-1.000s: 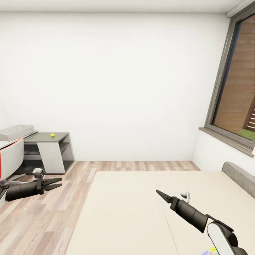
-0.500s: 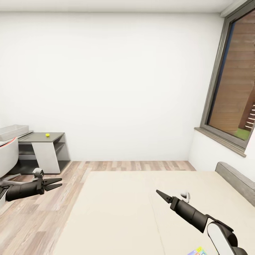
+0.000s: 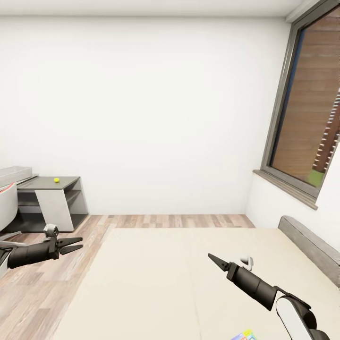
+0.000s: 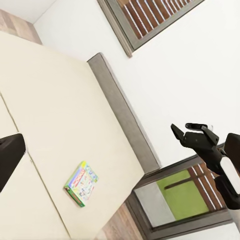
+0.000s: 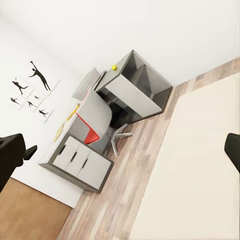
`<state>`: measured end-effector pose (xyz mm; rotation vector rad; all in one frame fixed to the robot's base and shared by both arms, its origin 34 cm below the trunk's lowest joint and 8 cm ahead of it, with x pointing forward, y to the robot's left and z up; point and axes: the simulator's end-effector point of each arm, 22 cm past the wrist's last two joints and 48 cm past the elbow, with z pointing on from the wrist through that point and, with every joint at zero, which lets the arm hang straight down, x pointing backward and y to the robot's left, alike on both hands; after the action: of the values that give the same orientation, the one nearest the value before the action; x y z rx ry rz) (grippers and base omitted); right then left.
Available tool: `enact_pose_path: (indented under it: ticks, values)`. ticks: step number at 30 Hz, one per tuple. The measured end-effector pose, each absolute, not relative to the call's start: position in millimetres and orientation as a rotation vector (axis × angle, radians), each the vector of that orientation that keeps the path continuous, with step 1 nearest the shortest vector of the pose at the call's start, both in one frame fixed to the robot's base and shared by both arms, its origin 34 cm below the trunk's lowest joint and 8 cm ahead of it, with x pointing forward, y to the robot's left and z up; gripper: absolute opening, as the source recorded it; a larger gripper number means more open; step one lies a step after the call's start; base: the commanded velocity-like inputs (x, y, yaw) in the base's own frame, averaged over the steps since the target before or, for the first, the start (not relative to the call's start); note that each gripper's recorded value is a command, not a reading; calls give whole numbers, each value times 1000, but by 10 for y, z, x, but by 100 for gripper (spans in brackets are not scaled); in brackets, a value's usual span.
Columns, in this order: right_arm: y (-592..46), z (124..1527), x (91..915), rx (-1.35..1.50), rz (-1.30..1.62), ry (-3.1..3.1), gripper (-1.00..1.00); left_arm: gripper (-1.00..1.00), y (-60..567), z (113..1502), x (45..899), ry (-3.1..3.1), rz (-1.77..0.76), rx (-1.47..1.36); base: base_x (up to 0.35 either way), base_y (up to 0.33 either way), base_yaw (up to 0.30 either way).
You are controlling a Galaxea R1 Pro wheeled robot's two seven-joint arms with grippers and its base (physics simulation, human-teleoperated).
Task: Put all the toys in the child's room - the three board games (two on the bed and one on the table), the two jigsaw puzzles on the table, and the tennis ball on the table - inside the toy box on the table in the child's room.
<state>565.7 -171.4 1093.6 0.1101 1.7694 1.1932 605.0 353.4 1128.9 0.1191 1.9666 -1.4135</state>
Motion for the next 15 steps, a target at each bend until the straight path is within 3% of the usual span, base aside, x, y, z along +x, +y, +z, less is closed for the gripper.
enact_pose_path:
  ticks: [15]
  values:
    - [-1715, 10931, 5657, 111, 1194, 1770, 100, 100, 3534, 11289, 6050, 1967, -1414, 119, 0, -265, 0]
